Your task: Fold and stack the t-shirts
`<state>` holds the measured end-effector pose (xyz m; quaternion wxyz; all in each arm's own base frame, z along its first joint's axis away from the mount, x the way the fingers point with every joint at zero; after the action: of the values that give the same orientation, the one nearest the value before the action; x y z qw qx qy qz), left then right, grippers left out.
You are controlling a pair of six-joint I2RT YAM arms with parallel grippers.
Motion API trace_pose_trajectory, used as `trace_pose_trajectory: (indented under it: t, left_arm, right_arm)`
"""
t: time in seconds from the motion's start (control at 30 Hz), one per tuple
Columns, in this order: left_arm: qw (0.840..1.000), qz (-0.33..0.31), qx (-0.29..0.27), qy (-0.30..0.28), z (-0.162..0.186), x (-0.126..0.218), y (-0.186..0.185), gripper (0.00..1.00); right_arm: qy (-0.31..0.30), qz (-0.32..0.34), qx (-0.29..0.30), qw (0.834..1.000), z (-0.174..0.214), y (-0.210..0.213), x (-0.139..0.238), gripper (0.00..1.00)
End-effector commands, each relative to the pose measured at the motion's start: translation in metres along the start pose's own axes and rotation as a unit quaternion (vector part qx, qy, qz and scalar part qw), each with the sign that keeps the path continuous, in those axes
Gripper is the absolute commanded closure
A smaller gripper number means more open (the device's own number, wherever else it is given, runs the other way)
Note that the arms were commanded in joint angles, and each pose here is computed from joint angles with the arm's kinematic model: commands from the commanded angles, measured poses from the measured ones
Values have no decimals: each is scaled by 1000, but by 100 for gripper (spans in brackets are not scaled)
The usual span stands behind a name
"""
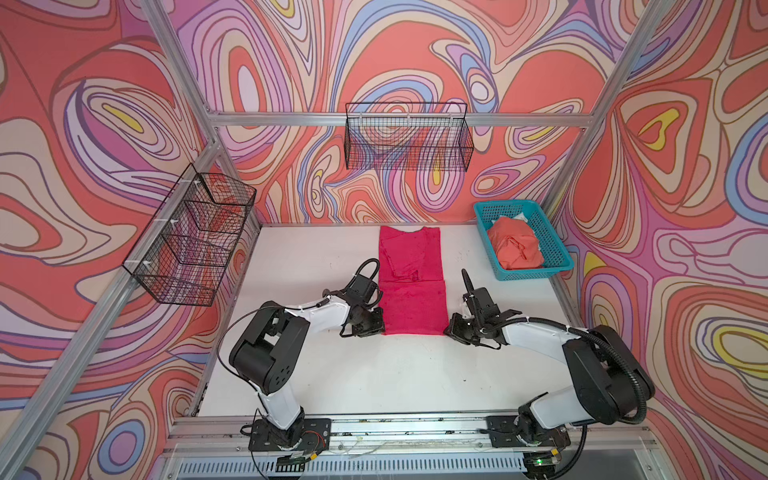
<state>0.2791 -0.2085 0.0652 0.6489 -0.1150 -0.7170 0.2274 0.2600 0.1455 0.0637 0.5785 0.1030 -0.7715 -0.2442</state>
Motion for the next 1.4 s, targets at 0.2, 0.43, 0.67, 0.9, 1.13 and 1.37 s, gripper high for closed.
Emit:
trace_pose_trajectory:
  t: [0.2, 0.43, 0.67, 0.9, 1.13, 1.37]
  left_arm:
    - [999, -30, -3, 13, 3, -2, 5, 95]
    - [1000, -17, -4, 13, 3, 12, -5, 100]
    - [1000, 3, -6, 16, 4, 37, -21, 100]
    - [999, 12, 0, 45, 15, 53, -27, 100]
    - [998, 12, 4, 54, 28, 70, -27, 100]
    - [999, 29, -9, 44, 15, 89, -49, 100]
  right_arm:
    - [15, 24, -8, 1000, 4, -9, -6, 100]
    - [7, 17, -9, 1000, 2, -2, 7, 100]
    - [-9, 6, -8, 1000, -4, 15, 39, 100]
    - [-7, -5, -15, 1000, 2, 21, 58, 100]
    - [-17, -12, -28, 999, 11, 24, 78, 100]
    - [-45, -10, -20, 999, -5, 39, 99, 100]
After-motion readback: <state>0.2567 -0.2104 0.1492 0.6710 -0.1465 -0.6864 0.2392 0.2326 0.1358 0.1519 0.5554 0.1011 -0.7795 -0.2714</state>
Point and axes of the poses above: each gripper's point midway between its finger pads, its own x axis back along the fingers, its own y axis along the line the jaws close on, z = x × y, the point moved 5 cm from there along x, back along the fingers, and after that the axes turned 4 degrees about x, right-handed, at the moved point
